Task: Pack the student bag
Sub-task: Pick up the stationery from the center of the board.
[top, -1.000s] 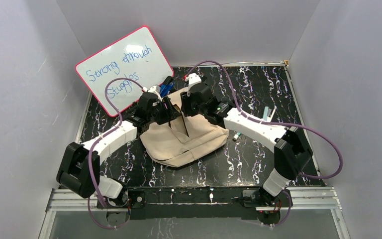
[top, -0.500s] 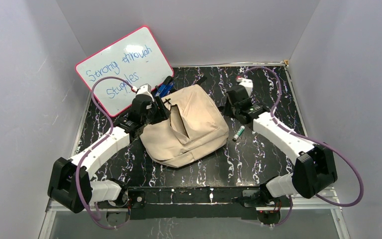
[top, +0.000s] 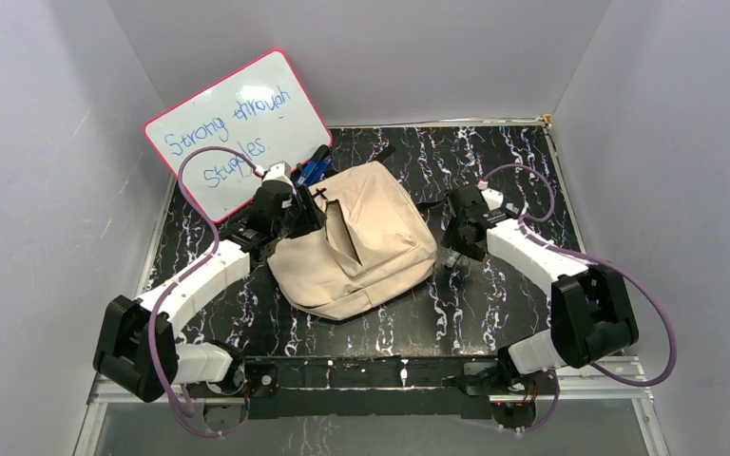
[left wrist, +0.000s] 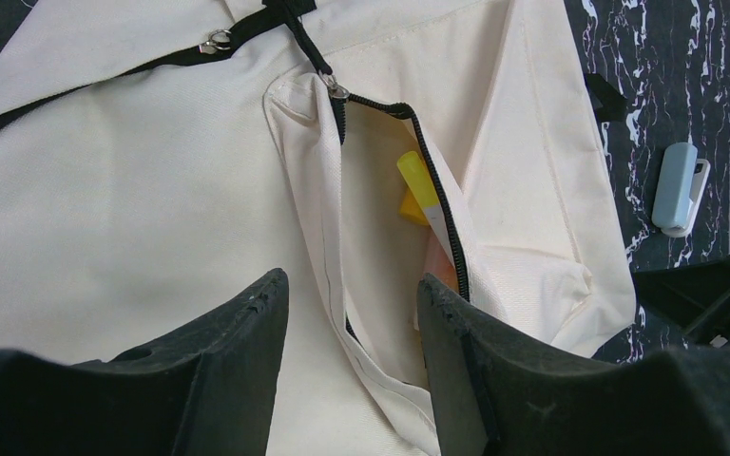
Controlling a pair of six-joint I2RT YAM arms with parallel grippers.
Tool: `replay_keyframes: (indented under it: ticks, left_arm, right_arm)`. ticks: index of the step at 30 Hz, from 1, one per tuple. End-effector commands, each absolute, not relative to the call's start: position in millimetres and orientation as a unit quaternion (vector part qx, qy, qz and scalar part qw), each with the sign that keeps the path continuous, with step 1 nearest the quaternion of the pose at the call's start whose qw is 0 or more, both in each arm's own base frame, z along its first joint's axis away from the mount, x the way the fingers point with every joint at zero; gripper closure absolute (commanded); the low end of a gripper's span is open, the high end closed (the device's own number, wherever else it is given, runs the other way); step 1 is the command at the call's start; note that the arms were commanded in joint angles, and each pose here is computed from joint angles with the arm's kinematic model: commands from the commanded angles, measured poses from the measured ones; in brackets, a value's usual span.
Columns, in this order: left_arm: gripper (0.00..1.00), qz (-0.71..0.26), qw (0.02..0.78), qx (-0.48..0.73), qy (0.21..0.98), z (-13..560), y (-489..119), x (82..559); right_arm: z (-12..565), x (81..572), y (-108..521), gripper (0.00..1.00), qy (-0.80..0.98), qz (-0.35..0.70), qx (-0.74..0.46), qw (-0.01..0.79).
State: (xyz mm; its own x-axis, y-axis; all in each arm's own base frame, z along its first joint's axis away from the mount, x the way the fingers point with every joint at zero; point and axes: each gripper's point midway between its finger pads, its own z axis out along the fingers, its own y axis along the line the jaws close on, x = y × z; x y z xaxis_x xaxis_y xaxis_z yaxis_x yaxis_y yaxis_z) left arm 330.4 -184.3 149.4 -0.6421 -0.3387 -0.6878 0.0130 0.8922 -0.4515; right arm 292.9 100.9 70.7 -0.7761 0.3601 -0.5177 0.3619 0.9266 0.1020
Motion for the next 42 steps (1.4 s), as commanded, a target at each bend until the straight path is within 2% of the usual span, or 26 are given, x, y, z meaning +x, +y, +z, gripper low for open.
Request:
replay_keyframes:
  ticks: [1,22,27,29,31,38,42]
  left_arm:
    - [0.51,-0.211,0.420,-0.087,0.878,153,-184,330]
    - [0.50,-0.210,0.415,-0.088,0.881,149,-184,330]
    - [0.50,-0.205,0.422,-0.094,0.878,152,-181,331]
    - [0.50,-0.203,0.424,-0.095,0.877,153,-180,331]
    - [0.50,-0.203,0.426,-0.100,0.876,154,-179,331]
    - [0.42,-0.245,0.424,-0.094,0.867,176,-194,332]
    - [0.41,-0.304,0.425,-0.069,0.850,206,-216,332]
  right_arm:
    - [57,287,105,0.40,0.943,0.017,0.217,0.252]
    - [23,289,107,0.56,0.954,0.023,0.215,0.209]
    - [20,288,107,0.68,0.956,0.019,0.212,0.202]
    - [22,287,104,0.78,0.955,0.012,0.218,0.202]
    - [30,288,102,0.87,0.951,0.011,0.225,0.213]
    - [108,311,102,0.99,0.913,0.071,0.209,0.342]
    - [164,331,127,1.00,0.877,0.160,0.151,0.428]
